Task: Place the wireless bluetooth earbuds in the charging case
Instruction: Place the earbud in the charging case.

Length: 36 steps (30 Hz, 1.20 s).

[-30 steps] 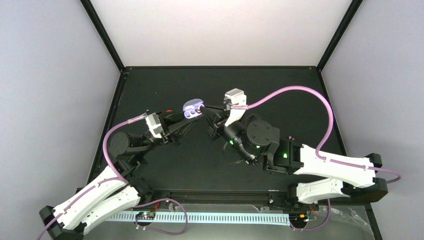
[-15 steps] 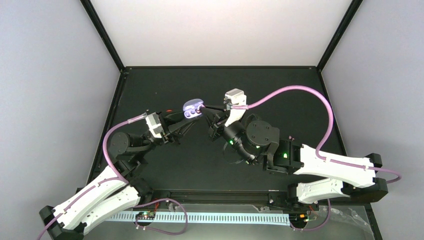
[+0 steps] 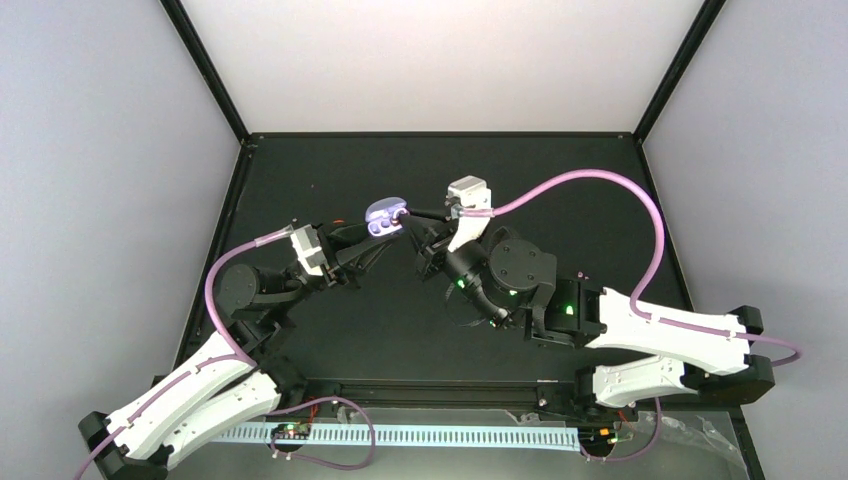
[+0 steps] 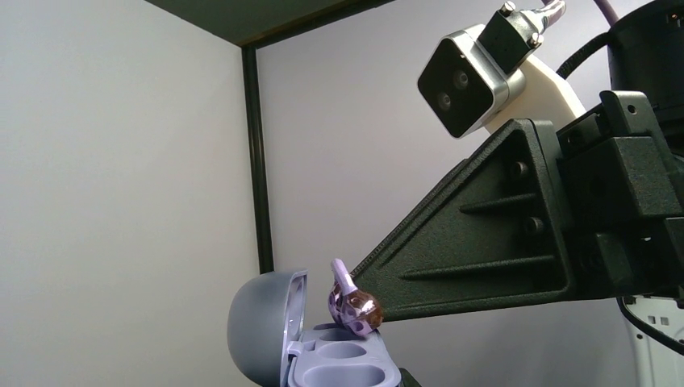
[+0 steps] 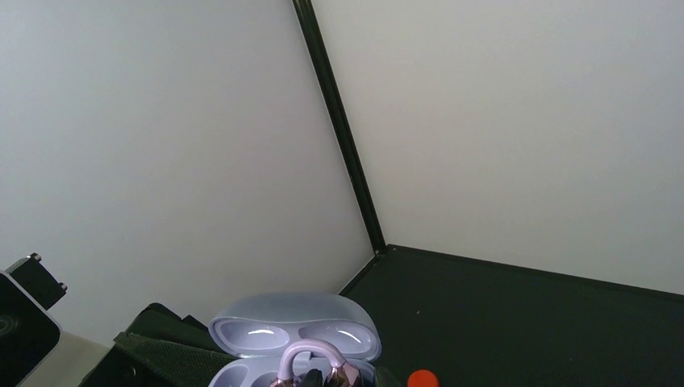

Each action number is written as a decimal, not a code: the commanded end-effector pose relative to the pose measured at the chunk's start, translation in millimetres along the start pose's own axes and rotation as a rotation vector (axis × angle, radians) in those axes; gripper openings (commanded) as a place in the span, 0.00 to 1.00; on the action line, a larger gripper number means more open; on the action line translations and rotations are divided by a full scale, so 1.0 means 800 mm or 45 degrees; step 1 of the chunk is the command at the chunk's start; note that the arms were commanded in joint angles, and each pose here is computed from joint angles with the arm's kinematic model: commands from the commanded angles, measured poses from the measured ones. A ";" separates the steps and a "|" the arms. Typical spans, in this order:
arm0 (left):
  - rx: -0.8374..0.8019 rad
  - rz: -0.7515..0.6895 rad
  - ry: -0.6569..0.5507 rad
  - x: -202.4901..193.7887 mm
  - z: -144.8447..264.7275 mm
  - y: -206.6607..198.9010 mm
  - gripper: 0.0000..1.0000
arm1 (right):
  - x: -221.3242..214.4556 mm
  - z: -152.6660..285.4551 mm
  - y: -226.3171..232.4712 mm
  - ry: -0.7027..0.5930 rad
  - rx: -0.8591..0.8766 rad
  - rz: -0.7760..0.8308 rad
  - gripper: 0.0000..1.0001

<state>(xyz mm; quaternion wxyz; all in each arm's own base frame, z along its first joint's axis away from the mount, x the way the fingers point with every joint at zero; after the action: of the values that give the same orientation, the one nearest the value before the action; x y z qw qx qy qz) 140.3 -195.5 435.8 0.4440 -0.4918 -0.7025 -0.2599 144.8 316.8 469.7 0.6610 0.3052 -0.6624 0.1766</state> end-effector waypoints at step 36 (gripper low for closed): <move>0.011 0.011 -0.086 0.018 0.002 -0.002 0.02 | -0.003 0.002 -0.017 0.048 -0.095 0.040 0.16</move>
<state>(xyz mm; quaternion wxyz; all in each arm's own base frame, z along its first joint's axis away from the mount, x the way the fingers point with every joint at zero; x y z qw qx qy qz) 143.0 -196.1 432.0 0.4529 -0.4980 -0.6957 -0.2508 150.7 315.4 465.2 0.6789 0.2748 -0.6576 0.1763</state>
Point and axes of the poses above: each gripper's point midway between its finger pads, its own z axis back along the fingers, its own y axis along the line the jaws close on, x = y × z, the point moved 3 cm from there along z, back along the fingers, and after that the axes turned 10 degrees about z, right-handed, at the moved point
